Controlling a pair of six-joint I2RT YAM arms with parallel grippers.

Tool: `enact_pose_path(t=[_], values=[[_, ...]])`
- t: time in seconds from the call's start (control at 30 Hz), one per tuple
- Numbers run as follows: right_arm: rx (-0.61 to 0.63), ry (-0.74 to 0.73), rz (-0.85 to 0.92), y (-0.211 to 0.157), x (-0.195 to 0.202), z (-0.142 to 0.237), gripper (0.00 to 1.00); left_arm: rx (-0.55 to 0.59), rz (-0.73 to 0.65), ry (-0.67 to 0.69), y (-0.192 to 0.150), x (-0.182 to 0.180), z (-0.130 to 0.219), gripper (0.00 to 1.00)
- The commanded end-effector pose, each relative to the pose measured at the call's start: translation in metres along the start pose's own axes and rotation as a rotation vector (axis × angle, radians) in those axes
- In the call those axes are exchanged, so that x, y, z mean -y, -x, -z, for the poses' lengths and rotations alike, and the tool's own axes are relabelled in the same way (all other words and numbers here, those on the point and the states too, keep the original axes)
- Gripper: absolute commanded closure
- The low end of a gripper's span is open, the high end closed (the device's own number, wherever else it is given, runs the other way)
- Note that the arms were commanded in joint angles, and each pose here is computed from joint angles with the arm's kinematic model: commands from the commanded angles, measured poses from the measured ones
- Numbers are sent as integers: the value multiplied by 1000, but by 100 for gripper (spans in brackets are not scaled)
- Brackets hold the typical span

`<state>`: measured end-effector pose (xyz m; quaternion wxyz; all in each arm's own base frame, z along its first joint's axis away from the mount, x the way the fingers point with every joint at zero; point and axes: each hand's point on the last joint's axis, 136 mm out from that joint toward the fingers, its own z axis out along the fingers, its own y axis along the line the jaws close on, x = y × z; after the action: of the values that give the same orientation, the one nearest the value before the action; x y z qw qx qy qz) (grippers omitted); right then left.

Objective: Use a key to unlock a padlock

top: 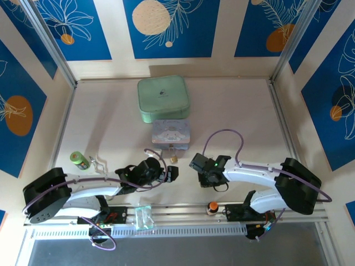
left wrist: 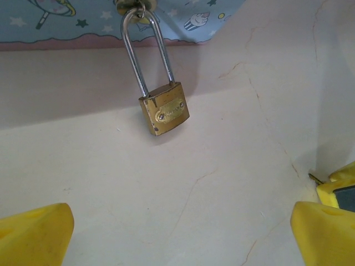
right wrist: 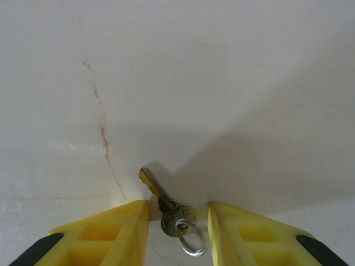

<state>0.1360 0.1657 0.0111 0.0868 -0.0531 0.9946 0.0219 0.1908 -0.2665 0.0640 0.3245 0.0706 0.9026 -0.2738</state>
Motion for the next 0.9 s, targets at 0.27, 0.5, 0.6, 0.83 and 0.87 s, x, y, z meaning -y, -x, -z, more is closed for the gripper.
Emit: enact_pose_path(t=[0.27,0.5,0.6,0.83,0.87], values=[[-166,-81,43,-35,-1,-25,73,22,40,-27,5,9,-2,1],[-262,-57,38,-52,-15,-46,92,34,47,-14,5,3,-1,1],[-244,-72,37,-48,-14,-42,100,40,52,-16,4,1,1,1],[-119,23,58,-20,-25,-16,100,50,81,-80,6,13,-3,1],[-102,35,60,-17,-26,-12,100,51,90,-91,7,16,-4,3]])
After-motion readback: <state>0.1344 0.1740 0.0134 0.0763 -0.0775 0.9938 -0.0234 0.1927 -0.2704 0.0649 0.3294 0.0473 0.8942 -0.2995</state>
